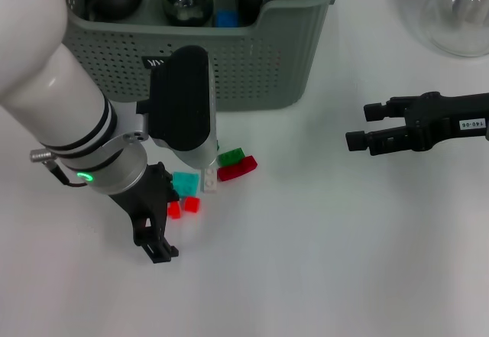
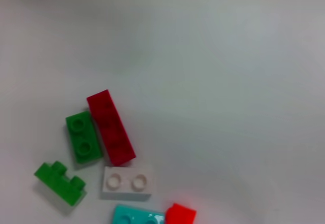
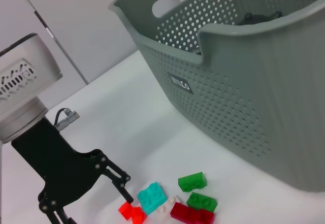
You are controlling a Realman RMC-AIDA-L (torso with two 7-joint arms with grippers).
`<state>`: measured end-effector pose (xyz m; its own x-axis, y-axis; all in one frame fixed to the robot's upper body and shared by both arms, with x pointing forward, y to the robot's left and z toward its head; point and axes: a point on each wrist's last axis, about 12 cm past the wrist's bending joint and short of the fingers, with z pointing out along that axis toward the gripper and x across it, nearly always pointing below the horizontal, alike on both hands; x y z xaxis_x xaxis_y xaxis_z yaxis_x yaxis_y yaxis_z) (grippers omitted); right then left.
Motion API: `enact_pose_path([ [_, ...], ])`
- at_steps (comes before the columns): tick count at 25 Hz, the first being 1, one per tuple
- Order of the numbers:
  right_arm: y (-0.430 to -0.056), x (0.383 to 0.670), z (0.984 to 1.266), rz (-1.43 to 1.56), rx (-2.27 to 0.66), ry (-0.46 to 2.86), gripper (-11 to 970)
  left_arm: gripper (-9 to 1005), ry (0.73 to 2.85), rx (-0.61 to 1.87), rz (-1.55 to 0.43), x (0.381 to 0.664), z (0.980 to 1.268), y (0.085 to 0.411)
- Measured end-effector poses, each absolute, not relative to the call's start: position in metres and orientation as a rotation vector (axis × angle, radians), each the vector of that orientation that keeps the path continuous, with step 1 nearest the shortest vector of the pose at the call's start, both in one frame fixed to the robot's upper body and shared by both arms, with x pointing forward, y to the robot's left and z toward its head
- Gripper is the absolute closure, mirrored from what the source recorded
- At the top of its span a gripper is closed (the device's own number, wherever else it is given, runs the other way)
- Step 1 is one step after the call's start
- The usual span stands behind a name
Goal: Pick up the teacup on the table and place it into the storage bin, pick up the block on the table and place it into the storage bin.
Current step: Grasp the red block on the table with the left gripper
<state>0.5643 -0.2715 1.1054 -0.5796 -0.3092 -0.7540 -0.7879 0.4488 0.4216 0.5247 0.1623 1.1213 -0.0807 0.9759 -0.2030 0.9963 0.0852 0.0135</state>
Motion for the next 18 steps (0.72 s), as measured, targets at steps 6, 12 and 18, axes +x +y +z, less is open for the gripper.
enact_pose_path([
  [6, -0.2722, 0.5644, 1.1056, 1.048, -0.913, 2.110, 13, 214, 2.200, 2.039, -0.210, 0.5211, 1.1239, 0.1628],
  [12, -0.2724, 0.5647, 1.1055, 1.045, -0.913, 2.111, 13, 220, 2.191, 2.017, -0.201, 0.5227, 1.1293, 0.1635],
  [18, -0.2724, 0.5648, 1.1055, 1.045, -0.912, 2.111, 13, 226, 2.194, 1.998, -0.179, 0.5256, 1.1262, 0.1634],
])
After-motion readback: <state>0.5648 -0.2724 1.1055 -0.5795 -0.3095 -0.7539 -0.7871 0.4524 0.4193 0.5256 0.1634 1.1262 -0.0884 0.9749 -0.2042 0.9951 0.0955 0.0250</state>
